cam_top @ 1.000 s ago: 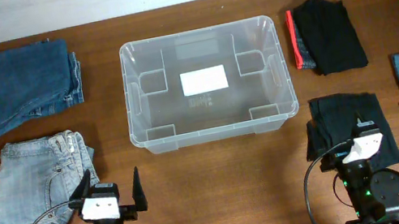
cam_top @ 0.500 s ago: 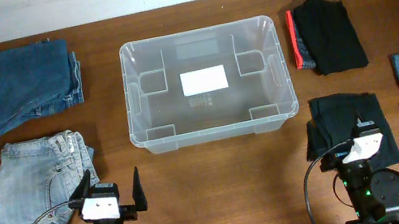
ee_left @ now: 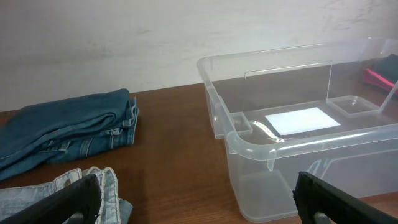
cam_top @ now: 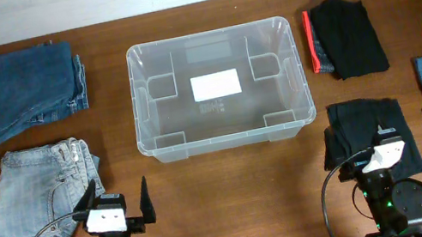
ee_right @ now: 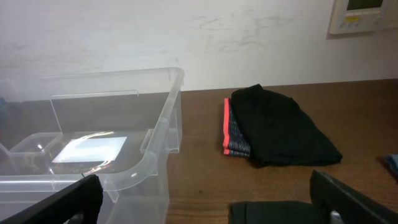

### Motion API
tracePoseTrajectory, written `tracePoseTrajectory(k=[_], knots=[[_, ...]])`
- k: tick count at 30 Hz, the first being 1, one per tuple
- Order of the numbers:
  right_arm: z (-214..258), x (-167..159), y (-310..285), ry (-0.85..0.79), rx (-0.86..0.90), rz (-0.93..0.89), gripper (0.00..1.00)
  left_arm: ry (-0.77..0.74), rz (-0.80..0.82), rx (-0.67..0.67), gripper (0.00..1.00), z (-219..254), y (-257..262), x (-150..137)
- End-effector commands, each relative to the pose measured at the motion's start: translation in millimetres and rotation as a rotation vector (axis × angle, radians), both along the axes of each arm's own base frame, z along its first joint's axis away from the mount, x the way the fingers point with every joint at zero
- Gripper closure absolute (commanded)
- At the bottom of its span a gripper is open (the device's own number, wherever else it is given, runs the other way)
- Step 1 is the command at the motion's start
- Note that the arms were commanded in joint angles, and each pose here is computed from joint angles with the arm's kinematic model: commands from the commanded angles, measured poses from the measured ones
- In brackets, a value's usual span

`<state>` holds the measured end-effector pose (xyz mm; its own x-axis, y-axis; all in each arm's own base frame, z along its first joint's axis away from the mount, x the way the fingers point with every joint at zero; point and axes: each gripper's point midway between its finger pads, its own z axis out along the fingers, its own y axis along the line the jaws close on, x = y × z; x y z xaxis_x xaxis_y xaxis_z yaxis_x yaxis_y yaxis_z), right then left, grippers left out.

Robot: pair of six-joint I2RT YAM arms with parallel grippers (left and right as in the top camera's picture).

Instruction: Pack container

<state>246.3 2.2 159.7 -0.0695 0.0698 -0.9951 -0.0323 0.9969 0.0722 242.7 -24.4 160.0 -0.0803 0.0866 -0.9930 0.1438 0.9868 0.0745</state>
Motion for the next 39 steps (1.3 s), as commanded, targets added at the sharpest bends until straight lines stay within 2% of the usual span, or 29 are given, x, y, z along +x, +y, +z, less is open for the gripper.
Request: tracePoseTrajectory(k=[1, 26, 29, 35, 39], knots=[[-1.7, -0.4, 2.7, 0.001, -0.007, 0.012, 0.02, -0.001, -0.009, 0.008, 0.01, -1.2, -1.1, -0.3], [-1.5, -0.5, 3.4, 0.000, -0.006, 0.016, 0.02, -0.001, -0.010, 0.008, 0.01, -1.3, -1.1, -0.3], [-0.4, -1.2, 13.7, -0.003, 0.008, 0.076, 0.01, -0.001, -0.009, 0.008, 0.01, -1.3, -1.1, -0.3], [2.6, -4.4, 33.1, 0.010, 0.200, 0.178, 0.02, -0.001, -0.009, 0.008, 0.00, -1.3, -1.1, -0.3], [22.6, -11.3, 54.7, -0.047, 0.201, 0.316, 0.02, -0.001, -0.009, 0.008, 0.00, -1.3, -1.1, -0.3]])
